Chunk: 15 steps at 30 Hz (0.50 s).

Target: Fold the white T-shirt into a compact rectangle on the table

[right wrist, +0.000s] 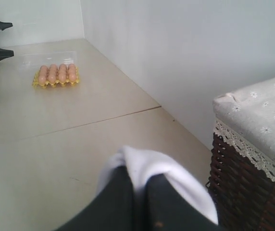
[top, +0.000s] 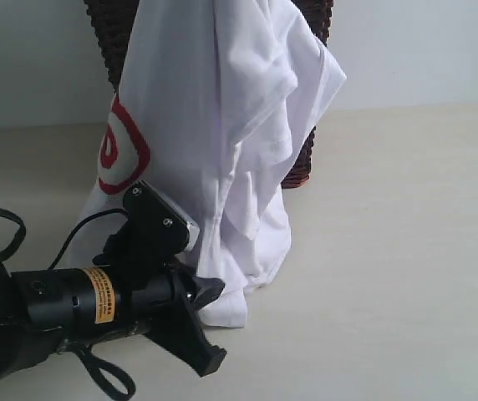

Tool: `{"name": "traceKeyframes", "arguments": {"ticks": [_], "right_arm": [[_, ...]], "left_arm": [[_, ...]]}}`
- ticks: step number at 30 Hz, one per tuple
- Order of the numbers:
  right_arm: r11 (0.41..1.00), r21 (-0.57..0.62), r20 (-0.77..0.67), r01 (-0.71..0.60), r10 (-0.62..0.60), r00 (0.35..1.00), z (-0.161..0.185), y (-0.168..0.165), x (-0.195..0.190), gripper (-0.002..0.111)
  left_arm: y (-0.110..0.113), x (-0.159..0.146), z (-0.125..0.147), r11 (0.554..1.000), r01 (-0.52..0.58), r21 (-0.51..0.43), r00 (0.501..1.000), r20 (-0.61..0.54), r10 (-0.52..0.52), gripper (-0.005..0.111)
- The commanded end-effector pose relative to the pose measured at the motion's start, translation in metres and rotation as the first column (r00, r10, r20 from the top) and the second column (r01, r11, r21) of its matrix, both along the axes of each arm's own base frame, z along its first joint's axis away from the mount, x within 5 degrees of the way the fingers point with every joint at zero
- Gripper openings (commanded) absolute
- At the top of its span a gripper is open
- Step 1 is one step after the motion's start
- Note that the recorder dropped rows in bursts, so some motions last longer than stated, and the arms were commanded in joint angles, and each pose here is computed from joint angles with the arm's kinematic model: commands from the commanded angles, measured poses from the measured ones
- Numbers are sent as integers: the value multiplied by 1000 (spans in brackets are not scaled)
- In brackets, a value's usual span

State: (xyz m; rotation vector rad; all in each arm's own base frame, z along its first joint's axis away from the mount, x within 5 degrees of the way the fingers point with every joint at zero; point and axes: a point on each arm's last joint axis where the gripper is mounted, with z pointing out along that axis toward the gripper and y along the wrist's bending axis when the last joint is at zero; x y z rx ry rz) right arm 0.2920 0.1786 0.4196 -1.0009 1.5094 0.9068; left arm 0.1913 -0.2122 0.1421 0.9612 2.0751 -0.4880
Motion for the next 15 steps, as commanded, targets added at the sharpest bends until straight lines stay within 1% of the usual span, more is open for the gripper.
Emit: {"name": "traceKeyframes", "arguments": {"ticks": [1, 4, 6, 8, 10, 12, 13, 15], "right_arm": [[999, 32, 30, 4, -5, 1000, 7, 0, 0, 0], [1000, 29, 26, 6, -7, 1000, 5, 1, 2, 0], [1000, 27, 21, 4, -5, 1000, 3, 1, 3, 0], [1000, 24, 12, -8, 8, 1000, 1, 2, 4, 1], [999, 21, 1, -27, 27, 1000, -2, 4, 4, 4], [999, 20, -7, -32, 32, 999, -4, 4, 5, 9], [999, 19, -11, -39, 39, 999, -5, 5, 5, 11], [999, 15, -26, -48, 49, 998, -9, 6, 8, 16]], "left_arm": [[23, -7, 14, 986, -42, 164, 994, -94, 58, 0], [38, -14, 42, 983, -78, 167, 993, -79, 92, 0], [48, -18, 63, 985, -109, 137, 992, -51, 117, 0], [62, -22, 86, 981, -158, 112, 986, -28, 162, 0], [81, -25, 107, 971, -213, 112, 977, 9, 213, 0], [100, -26, 123, 948, -292, 128, 956, 39, 289, 0], [116, -27, 133, 917, -380, 125, 925, 53, 376, 0], [138, -28, 150, 855, -504, 122, 863, 115, 492, 0]]}}
